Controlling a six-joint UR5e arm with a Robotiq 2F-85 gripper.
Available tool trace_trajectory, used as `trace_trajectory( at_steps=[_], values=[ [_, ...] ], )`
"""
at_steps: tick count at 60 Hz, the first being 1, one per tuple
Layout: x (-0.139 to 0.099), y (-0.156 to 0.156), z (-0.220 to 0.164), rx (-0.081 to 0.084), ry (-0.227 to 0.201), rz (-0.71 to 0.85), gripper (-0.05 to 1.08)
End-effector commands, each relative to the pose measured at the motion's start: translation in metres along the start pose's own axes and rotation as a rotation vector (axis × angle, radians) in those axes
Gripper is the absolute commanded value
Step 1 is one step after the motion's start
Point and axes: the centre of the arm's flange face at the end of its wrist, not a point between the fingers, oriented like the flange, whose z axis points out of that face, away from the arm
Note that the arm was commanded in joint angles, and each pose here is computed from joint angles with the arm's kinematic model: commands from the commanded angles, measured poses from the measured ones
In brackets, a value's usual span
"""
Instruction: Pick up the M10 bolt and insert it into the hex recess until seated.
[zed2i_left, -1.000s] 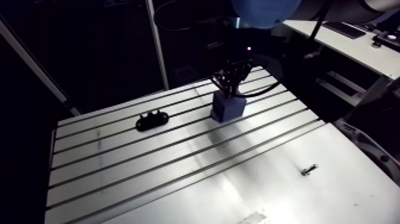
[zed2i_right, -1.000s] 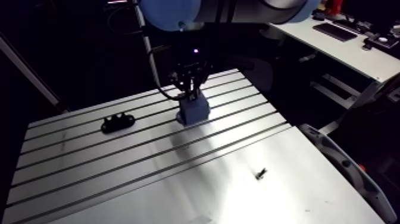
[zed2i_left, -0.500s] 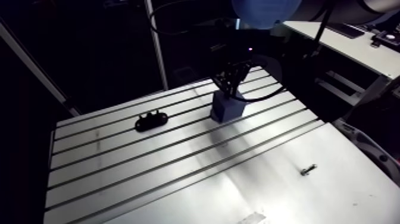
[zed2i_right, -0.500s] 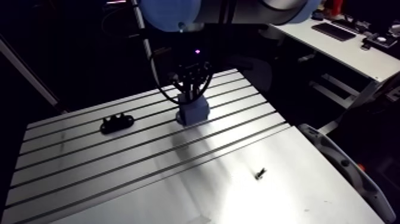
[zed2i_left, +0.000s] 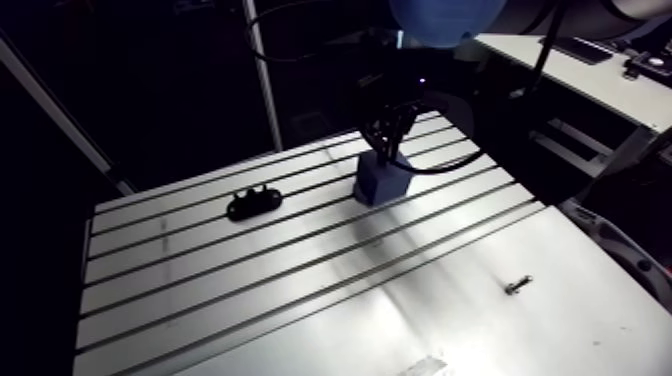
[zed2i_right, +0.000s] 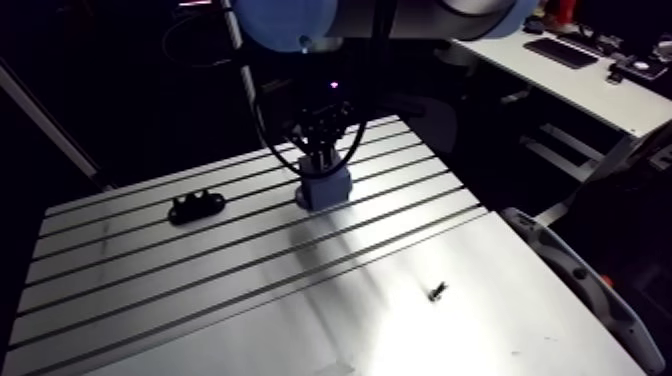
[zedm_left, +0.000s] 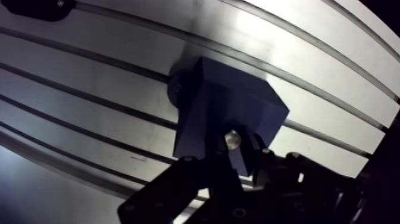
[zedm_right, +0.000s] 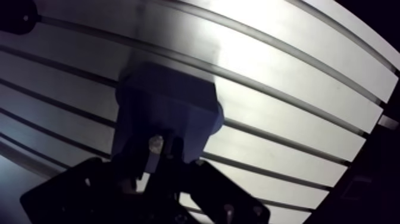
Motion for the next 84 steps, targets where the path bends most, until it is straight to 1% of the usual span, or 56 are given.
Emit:
trace_trajectory(
  at_steps=[1,15,48,49,50,51,52,53,54,55,56,57,59,61,62,64,66,67,70,75,78,79,81,84],
  values=[
    [0.0,0.001,-0.001,-0.001,0.001,-0.044,0.76],
    [0.0,0.0,0.0,0.002,0.001,-0.088,0.76],
    [0.0,-0.001,-0.003,-0.004,0.004,-0.142,0.75],
    [0.0,-0.001,-0.004,-0.005,0.006,-0.141,0.74],
    [0.0,-0.002,-0.003,-0.004,0.006,-0.14,0.68],
    [0.0,-0.002,-0.003,-0.004,0.006,-0.14,0.68],
    [0.0,-0.002,-0.004,-0.006,0.007,-0.138,0.49],
    [0.0,-0.002,-0.004,-0.006,0.007,-0.138,0.49],
    [0.0,-0.001,-0.004,-0.007,0.008,-0.135,0.24],
    [0.0,-0.001,-0.004,-0.007,0.008,-0.135,0.24],
    [0.0,-0.002,-0.004,-0.008,0.009,-0.135,0.16],
    [0.0,-0.002,-0.004,-0.008,0.009,-0.135,0.16],
    [-0.001,-0.003,-0.004,-0.008,0.009,-0.136,0.09],
    [-0.001,-0.003,-0.004,-0.008,0.009,-0.136,0.09],
    [-0.002,-0.003,-0.002,-0.006,0.004,-0.136,0.03],
    [-0.002,-0.004,-0.001,-0.006,0.003,-0.135,0.01],
    [-0.003,-0.004,-0.002,-0.006,0.003,-0.134,0.01],
    [-0.003,-0.004,-0.002,-0.011,0.007,-0.128,0.01],
    [-0.002,-0.004,-0.003,-0.011,0.011,-0.127,0.01],
    [-0.001,-0.002,-0.008,-0.022,0.023,-0.123,0.01],
    [-0.001,-0.002,-0.01,-0.024,0.027,-0.118,0.01],
    [-0.001,-0.001,-0.013,-0.028,0.032,-0.108,0.01],
    [0.0,-0.001,-0.018,-0.03,0.041,-0.096,0.01],
    [0.0,-0.001,-0.021,-0.03,0.047,-0.081,0.01]
  ],
)
